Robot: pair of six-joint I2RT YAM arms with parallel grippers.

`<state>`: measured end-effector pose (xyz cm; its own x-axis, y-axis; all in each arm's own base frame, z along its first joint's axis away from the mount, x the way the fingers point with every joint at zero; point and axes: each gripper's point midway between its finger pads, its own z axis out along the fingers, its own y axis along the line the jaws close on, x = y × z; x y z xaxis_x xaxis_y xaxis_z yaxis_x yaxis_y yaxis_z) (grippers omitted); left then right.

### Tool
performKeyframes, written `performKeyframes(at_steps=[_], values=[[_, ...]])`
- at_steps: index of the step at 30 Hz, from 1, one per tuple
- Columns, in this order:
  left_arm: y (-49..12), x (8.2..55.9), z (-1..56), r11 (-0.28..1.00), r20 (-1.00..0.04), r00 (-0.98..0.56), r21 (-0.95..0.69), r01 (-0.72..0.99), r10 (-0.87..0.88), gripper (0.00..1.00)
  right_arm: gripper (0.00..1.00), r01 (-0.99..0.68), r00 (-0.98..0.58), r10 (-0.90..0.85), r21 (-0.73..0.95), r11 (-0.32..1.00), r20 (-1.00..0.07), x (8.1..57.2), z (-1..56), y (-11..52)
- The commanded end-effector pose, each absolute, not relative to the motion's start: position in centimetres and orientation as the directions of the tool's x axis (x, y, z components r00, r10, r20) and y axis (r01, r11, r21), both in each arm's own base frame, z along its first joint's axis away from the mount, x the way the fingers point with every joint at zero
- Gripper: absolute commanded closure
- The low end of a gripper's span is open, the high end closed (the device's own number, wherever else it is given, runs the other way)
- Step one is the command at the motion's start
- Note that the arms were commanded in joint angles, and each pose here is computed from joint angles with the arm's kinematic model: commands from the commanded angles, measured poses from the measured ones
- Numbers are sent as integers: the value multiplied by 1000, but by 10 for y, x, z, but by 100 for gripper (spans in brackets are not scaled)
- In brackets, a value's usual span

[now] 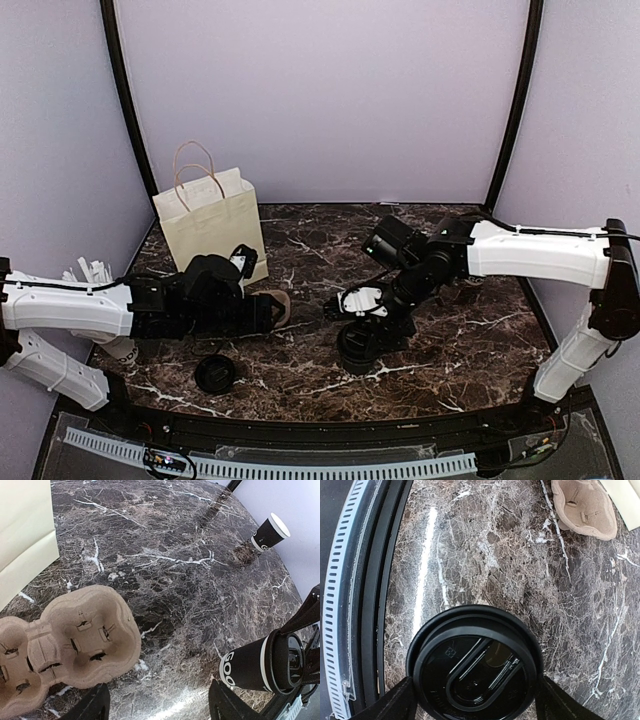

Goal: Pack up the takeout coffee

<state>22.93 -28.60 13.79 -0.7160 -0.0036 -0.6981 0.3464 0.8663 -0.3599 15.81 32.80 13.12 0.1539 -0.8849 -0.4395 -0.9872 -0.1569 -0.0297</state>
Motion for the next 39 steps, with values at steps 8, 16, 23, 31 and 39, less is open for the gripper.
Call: performKeyframes(at_steps=[8,16,23,31,39], values=[[-289,232,141,859,-704,-710,-378,346,-24,29,27,-994,104,-885,-30,-102,-454,164,141,327],[-289,231,145,855,-705,-709,-383,350,-25,30,31,-992,-78,-870,-53,119,-487,224,165,288],[-289,232,148,854,-711,-702,-378,357,-21,30,32,-929,-273,-831,-91,358,-484,293,171,225],[-289,229,146,848,-700,-713,-394,355,-27,30,32,-787,-473,-739,-147,599,-480,365,172,164],[-283,226,146,852,-699,-714,-393,347,-31,30,32,-662,-604,-645,-156,733,-468,402,160,128]])
